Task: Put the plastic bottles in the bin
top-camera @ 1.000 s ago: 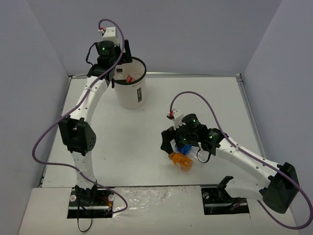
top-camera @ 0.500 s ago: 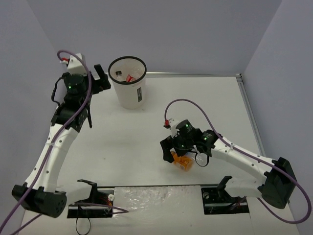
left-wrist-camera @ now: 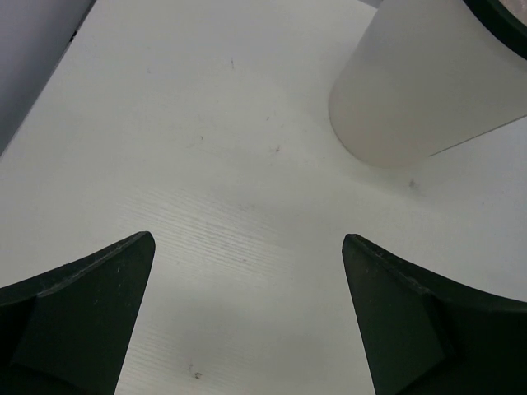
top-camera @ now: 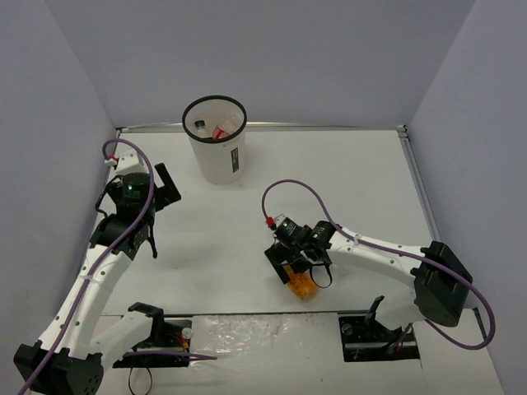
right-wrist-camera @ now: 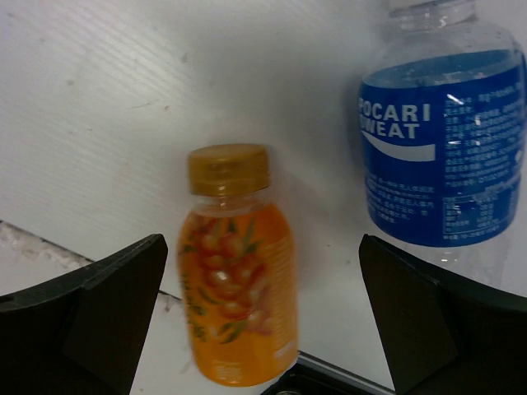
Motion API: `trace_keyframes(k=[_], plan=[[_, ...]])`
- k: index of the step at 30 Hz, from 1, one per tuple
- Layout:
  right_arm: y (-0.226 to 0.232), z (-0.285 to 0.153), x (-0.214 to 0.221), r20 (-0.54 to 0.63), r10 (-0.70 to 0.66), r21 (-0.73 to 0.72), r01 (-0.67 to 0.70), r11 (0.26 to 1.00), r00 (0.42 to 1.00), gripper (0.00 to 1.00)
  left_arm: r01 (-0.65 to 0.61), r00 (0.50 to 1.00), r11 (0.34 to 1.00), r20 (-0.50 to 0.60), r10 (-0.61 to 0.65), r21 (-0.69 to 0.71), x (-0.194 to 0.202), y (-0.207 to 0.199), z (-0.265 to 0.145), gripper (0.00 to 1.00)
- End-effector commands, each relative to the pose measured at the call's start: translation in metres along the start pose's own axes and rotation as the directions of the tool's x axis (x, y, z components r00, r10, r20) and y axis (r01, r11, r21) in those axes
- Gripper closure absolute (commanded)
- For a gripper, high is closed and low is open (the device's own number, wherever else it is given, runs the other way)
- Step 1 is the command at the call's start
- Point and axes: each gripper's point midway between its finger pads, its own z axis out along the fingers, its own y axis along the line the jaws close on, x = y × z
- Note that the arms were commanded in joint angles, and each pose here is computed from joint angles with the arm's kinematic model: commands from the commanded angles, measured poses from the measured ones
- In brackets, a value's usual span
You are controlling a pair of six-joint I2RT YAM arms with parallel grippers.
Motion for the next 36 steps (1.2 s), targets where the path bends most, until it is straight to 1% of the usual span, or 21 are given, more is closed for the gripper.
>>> trace_keyframes(k=[1, 5, 10, 13, 19, 21, 23, 24, 25, 28, 30, 32, 33, 35, 36], plan=[[-0.015, -0.004, -0.001, 0.026, 0.021, 0.142, -0.024, 0.990, 0.999, 0.00, 0.028, 0.998, 0.999, 0.064, -0.025, -0.033, -0.028, 0.002, -0.009, 0.03], [-0.007, 0.001, 0.006, 0.006, -0.007, 0.157, 0.006, 0.988, 1.000, 0.02, 0.030, 0.997, 0.999, 0.071, -0.028, -0.026, -0.029, 0.002, -0.011, 0.03], [0.012, 0.005, 0.023, -0.038, -0.034, 0.119, 0.038, 0.992, 0.999, 0.03, 0.041, 0.995, 0.999, 0.088, -0.039, -0.027, -0.029, 0.007, -0.017, 0.03], [0.015, 0.006, 0.030, -0.043, 0.003, 0.119, 0.002, 0.993, 0.999, 0.04, 0.047, 0.995, 0.998, 0.095, -0.042, -0.048, -0.029, 0.012, -0.019, 0.03], [0.004, 0.010, 0.053, -0.021, 0.160, 0.189, -0.153, 0.970, 0.987, 0.06, 0.061, 0.992, 0.997, 0.114, -0.056, -0.047, -0.031, 0.016, -0.025, 0.03], [0.003, 0.012, 0.056, -0.012, 0.172, 0.208, -0.166, 0.964, 0.985, 0.06, 0.065, 0.991, 0.997, 0.120, -0.060, -0.042, -0.031, 0.015, -0.025, 0.03], [0.001, 0.014, 0.056, -0.005, 0.168, 0.229, -0.163, 0.960, 0.986, 0.09, 0.068, 0.990, 0.997, 0.125, -0.063, -0.036, -0.031, 0.014, -0.024, 0.03], [0.001, 0.015, 0.056, -0.002, 0.162, 0.235, -0.157, 0.959, 0.987, 0.11, 0.069, 0.990, 0.997, 0.126, -0.064, -0.034, -0.031, 0.014, -0.024, 0.03], [0.002, 0.014, 0.052, 0.008, 0.157, 0.241, -0.154, 0.958, 0.988, 0.16, 0.068, 0.990, 0.997, 0.125, -0.064, -0.034, -0.031, 0.014, -0.023, 0.03], [0.013, 0.009, 0.042, 0.031, 0.123, 0.214, -0.127, 0.969, 0.992, 0.36, 0.068, 0.991, 0.997, 0.119, -0.063, -0.037, -0.029, 0.014, -0.022, 0.03], [0.019, 0.003, 0.032, 0.057, 0.102, 0.192, -0.111, 0.975, 0.993, 0.41, 0.070, 0.991, 0.997, 0.118, -0.066, -0.037, -0.028, 0.014, -0.022, 0.03], [0.030, -0.012, 0.008, 0.114, 0.065, 0.146, -0.081, 0.986, 0.991, 0.52, 0.074, 0.991, 0.997, 0.118, -0.070, -0.030, -0.028, 0.013, -0.023, 0.03], [0.033, -0.019, -0.002, 0.140, 0.050, 0.132, -0.068, 0.989, 0.989, 0.55, 0.076, 0.991, 0.997, 0.116, -0.072, -0.027, -0.027, 0.013, -0.022, 0.03], [0.038, -0.042, -0.041, 0.251, 0.000, 0.131, -0.034, 0.991, 0.968, 0.61, 0.077, 0.990, 0.997, 0.116, -0.074, -0.021, -0.025, 0.012, -0.021, 0.03], [0.037, -0.053, -0.060, 0.309, -0.014, 0.146, -0.033, 0.989, 0.951, 0.62, 0.080, 0.991, 0.997, 0.114, -0.077, -0.021, -0.024, 0.012, -0.021, 0.03]])
